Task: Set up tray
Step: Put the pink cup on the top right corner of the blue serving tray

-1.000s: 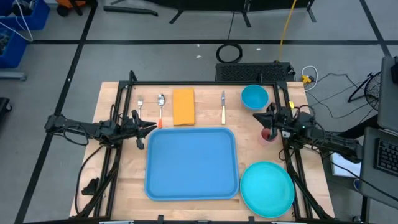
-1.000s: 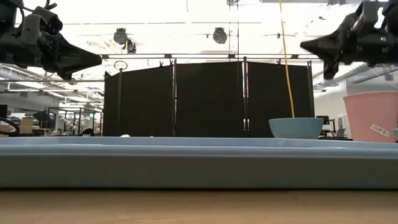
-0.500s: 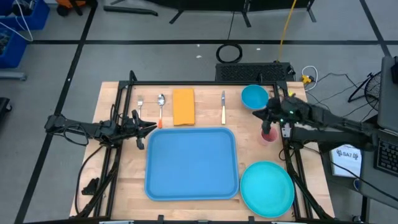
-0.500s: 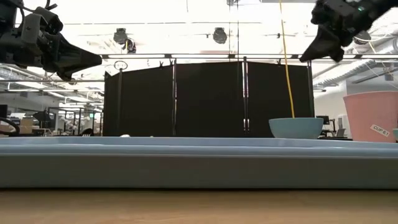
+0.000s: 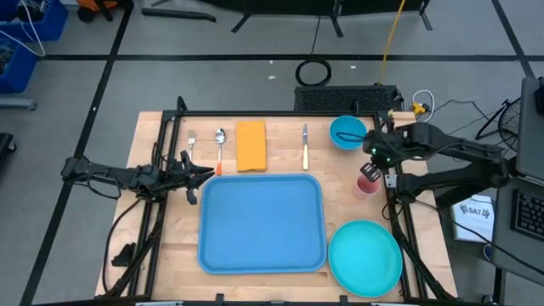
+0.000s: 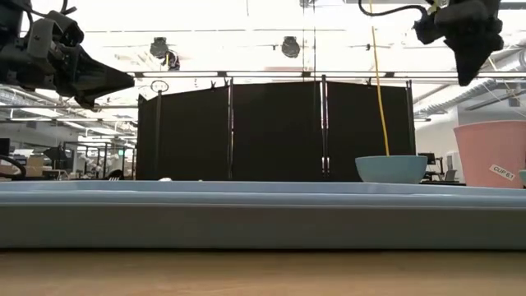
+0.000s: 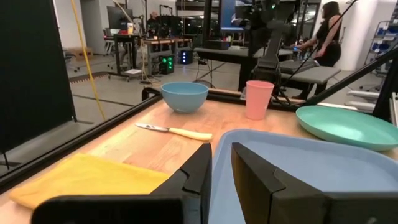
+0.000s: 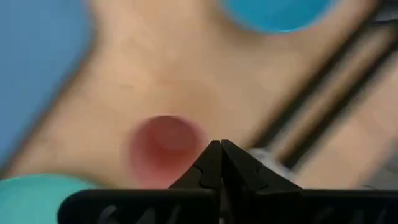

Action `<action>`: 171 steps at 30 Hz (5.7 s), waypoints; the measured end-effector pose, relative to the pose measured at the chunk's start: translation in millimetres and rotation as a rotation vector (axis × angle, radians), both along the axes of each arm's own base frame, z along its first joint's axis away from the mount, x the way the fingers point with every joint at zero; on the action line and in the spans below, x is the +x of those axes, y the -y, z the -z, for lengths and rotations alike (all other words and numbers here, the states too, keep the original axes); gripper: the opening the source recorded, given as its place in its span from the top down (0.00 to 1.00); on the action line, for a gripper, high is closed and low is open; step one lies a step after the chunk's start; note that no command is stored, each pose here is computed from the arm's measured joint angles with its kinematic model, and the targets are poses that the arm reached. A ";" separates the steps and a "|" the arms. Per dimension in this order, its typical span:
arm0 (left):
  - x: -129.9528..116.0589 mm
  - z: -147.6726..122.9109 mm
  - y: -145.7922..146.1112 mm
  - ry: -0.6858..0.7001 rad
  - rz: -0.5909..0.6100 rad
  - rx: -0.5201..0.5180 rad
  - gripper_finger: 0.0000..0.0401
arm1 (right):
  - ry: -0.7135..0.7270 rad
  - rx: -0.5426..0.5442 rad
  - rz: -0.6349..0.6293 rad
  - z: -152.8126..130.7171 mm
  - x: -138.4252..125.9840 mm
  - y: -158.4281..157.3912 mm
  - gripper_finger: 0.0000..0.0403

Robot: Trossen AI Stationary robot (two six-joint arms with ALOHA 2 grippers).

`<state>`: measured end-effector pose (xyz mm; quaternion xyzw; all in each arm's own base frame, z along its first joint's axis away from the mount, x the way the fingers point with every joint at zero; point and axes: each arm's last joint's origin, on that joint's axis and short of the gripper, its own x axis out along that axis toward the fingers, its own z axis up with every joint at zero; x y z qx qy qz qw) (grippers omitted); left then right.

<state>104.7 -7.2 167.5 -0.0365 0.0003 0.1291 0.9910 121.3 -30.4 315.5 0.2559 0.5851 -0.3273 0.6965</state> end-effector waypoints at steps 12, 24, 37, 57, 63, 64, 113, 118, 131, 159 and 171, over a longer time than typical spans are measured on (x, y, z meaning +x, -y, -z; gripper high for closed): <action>-0.1 4.2 0.1 -0.043 0.005 0.004 0.83 | -0.180 0.072 0.068 40.2 -11.4 -3.5 0.74; -0.1 4.0 0.2 -0.041 0.009 0.004 0.83 | -0.236 0.085 0.086 72.0 -13.4 -4.0 0.67; -0.1 3.9 0.2 -0.039 0.009 0.002 0.83 | -0.211 0.137 0.088 72.2 -11.7 -5.3 0.67; -0.1 3.9 0.3 -0.038 0.009 -0.003 0.83 | -0.043 0.098 0.090 40.1 -5.3 0.2 0.68; -0.1 3.9 0.3 -0.038 0.009 -0.004 0.83 | -0.078 0.108 0.089 57.3 -2.0 0.9 0.68; -0.1 3.9 0.3 -0.038 0.009 -0.004 0.83 | -0.076 0.109 0.088 60.8 -1.1 1.1 0.68; -0.1 3.7 0.3 -0.036 0.011 -0.001 0.83 | 0.517 0.096 -0.325 80.7 106.0 -11.6 1.00; 0.0 3.5 0.3 -0.035 0.011 -0.002 0.83 | 0.408 0.047 -0.370 82.6 123.0 -8.3 1.00; 0.1 3.1 0.8 -0.031 0.028 -0.004 0.83 | 0.234 -0.037 -0.468 104.8 156.1 0.3 1.00; 0.1 3.0 0.8 -0.031 0.030 -0.002 0.83 | 0.149 -0.084 -0.459 94.4 156.0 2.8 1.00; 0.1 3.1 0.8 -0.031 0.030 -0.002 0.83 | 0.172 -0.027 -0.468 98.9 160.3 0.0 1.00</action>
